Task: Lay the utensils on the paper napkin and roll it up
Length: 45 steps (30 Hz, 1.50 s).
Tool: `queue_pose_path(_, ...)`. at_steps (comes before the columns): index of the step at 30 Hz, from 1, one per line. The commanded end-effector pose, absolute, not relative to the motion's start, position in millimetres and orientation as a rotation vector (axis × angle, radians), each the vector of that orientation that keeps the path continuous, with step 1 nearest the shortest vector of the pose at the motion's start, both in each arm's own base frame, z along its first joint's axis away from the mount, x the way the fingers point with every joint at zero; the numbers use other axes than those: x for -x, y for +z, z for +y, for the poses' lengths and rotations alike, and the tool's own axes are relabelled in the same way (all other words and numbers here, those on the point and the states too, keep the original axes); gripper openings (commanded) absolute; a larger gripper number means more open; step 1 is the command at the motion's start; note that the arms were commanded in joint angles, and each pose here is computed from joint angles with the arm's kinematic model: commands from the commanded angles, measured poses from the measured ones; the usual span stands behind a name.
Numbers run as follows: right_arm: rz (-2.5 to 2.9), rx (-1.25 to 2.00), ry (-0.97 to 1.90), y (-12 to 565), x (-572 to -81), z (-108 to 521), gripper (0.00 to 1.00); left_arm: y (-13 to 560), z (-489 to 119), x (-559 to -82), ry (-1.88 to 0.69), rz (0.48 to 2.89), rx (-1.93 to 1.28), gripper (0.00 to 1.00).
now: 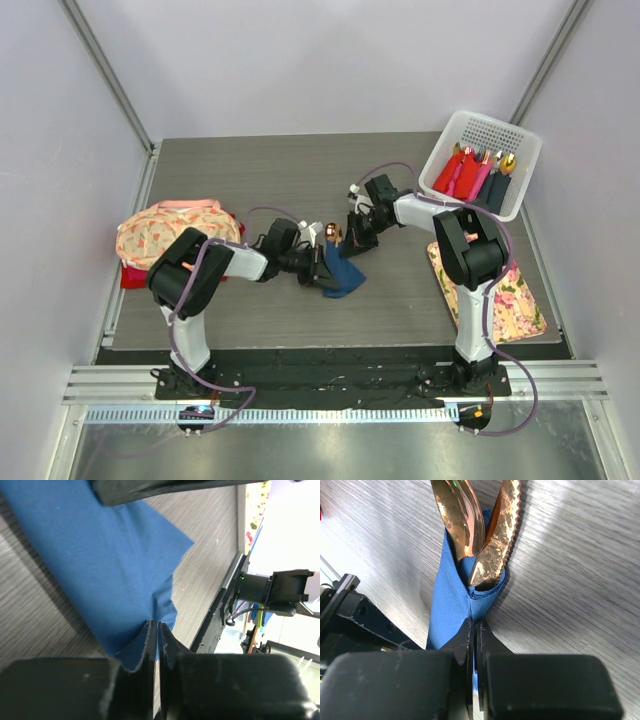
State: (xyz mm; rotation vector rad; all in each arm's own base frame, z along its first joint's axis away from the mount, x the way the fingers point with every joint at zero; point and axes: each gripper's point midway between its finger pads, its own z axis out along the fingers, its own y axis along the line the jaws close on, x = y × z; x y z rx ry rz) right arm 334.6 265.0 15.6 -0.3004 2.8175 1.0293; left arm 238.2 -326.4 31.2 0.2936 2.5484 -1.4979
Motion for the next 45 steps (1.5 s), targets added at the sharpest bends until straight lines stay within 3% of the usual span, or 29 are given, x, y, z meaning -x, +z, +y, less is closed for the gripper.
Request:
queue_pose_path(1,2.887,0.31,0.769,-24.1,-339.7,243.3,0.01,-3.1,-312.1,-223.9,-1.442,2.717,-0.245,0.06)
queue_pose_path(5,2.86,0.295,0.793,-8.3,-346.8,243.4,0.06,-21.6,-300.5,-232.0,-1.422,2.778,-0.107,0.01)
queue_pose_path(6,2.851,0.274,0.796,-3.7,-351.4,240.3,0.18,-23.0,-298.6,-232.4,-1.417,2.781,-0.097,0.01)
queue_pose_path(9,2.823,0.24,0.828,11.0,-360.8,236.7,0.35,-22.1,-297.3,-234.8,-1.41,2.769,-0.106,0.0)
queue_pose_path(10,2.82,0.23,0.841,14.2,-361.2,238.4,0.5,-22.2,-297.6,-234.4,-1.409,2.768,-0.113,0.0)
queue_pose_path(11,2.814,0.228,0.864,17.5,-361.7,240.5,0.54,-22.2,-297.2,-234.8,-1.409,2.766,-0.113,0.0)
queue_pose_path(13,2.814,0.196,0.909,22.1,-362.0,246.6,0.61,-22.2,-296.9,-234.5,-1.408,2.765,-0.117,0.0)
queue_pose_path(16,2.842,0.165,0.949,16.5,-359.2,253.8,0.61,-21.3,-296.9,-235.1,-1.406,2.759,-0.117,0.0)
queue_pose_path(25,2.909,0.226,0.868,-6.6,-336.3,262.7,0.58,-19.6,-297.3,-237.1,-1.402,2.746,-0.127,0.0)
queue_pose_path(29,2.946,0.226,0.786,-20.9,-330.6,252.4,0.52,-19.9,-297.5,-237.8,-1.4,2.743,-0.131,0.0)
queue_pose_path(32,2.955,0.229,0.748,-26.2,-328.4,247.2,0.41,-20.5,-297.4,-238.0,-1.398,2.743,-0.13,0.0)
queue_pose_path(39,2.957,0.261,0.735,-32.8,-327.6,244.3,0.01,-15.5,-298.6,-241.8,-1.395,2.716,-0.134,0.01)
queue_pose_path(42,2.924,0.264,0.816,-28.8,-329.4,250.3,0.01,-2.5,-300.9,-252.4,-1.412,2.655,-0.125,0.07)
queue_pose_path(44,2.867,0.267,0.877,-22.4,-334.9,254.4,0.01,14.8,-301.7,-264.3,-1.443,2.583,-0.096,0.2)
queue_pose_path(45,2.843,0.279,0.9,-18.6,-337.2,256.8,0.01,34.0,-302.5,-271.1,-1.459,2.521,-0.107,0.34)
